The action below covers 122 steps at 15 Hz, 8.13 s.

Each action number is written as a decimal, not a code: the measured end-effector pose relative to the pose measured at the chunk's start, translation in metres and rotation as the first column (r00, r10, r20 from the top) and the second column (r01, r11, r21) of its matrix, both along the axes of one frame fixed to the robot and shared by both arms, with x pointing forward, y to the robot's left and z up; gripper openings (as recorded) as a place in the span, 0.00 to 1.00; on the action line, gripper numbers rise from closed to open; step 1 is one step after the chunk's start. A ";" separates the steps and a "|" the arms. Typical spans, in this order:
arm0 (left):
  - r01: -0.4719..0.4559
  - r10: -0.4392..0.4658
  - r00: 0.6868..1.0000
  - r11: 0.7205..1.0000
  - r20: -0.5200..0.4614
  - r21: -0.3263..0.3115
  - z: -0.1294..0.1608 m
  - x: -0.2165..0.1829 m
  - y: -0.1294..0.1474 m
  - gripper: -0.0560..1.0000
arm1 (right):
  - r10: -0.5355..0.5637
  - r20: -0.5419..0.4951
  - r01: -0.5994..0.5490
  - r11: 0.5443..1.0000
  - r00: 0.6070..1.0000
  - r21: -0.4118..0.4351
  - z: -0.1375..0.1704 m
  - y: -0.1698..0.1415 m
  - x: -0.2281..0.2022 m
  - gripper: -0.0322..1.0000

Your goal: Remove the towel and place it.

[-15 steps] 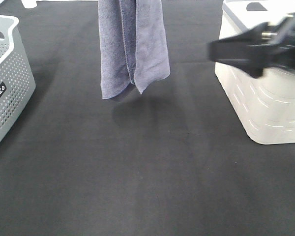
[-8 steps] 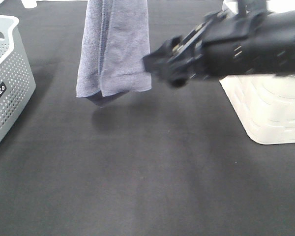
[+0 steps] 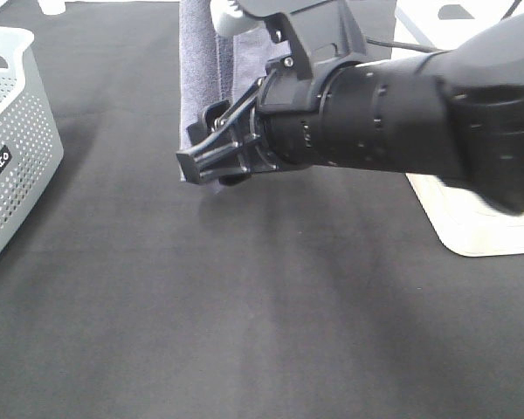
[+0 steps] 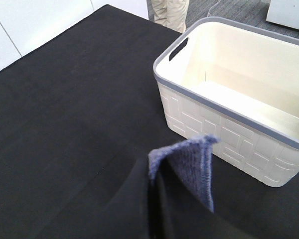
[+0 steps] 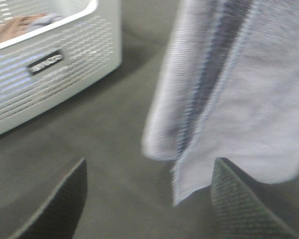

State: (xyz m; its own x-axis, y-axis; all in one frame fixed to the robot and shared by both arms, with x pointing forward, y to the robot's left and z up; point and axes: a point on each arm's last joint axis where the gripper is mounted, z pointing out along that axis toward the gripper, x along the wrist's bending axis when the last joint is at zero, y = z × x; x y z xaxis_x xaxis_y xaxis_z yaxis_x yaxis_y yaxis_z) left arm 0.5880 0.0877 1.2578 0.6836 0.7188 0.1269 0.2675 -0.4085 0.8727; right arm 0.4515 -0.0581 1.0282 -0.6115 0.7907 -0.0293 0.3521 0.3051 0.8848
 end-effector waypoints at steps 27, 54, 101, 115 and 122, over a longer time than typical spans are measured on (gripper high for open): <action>0.018 -0.018 1.000 0.999 -0.010 -0.042 0.002 -0.001 -0.003 0.05 | -0.335 0.022 0.331 0.937 0.942 0.110 -0.022 0.004 0.032 0.57; 0.040 -0.018 0.986 0.991 -0.167 0.128 -0.035 0.009 -0.006 0.05 | -0.162 0.080 0.176 0.962 0.983 -0.207 0.004 -0.016 0.014 0.04; 0.001 0.045 0.965 0.984 -0.257 0.176 -0.066 0.027 -0.012 0.05 | 0.004 -0.627 0.279 0.894 0.779 0.351 -0.043 -0.076 -0.018 0.04; 0.020 0.022 0.965 0.988 -0.262 0.155 -0.065 0.026 -0.014 0.05 | -0.124 -0.496 0.053 0.986 0.860 -0.155 0.023 -0.130 0.073 0.04; -0.124 0.122 0.992 0.982 0.028 0.142 -0.056 0.053 -0.012 0.05 | -0.161 -0.144 0.109 0.942 0.976 -0.317 0.097 -0.130 0.137 0.04</action>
State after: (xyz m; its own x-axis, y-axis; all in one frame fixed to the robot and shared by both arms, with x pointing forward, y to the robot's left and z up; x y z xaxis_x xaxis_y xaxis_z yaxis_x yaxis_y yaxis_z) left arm 0.6409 0.0760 1.2022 0.5876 0.7708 0.2462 0.3075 -0.4942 0.8132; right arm 0.5888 -0.1884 1.1251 -0.5164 0.8351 -0.1896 0.5427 0.4903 0.6820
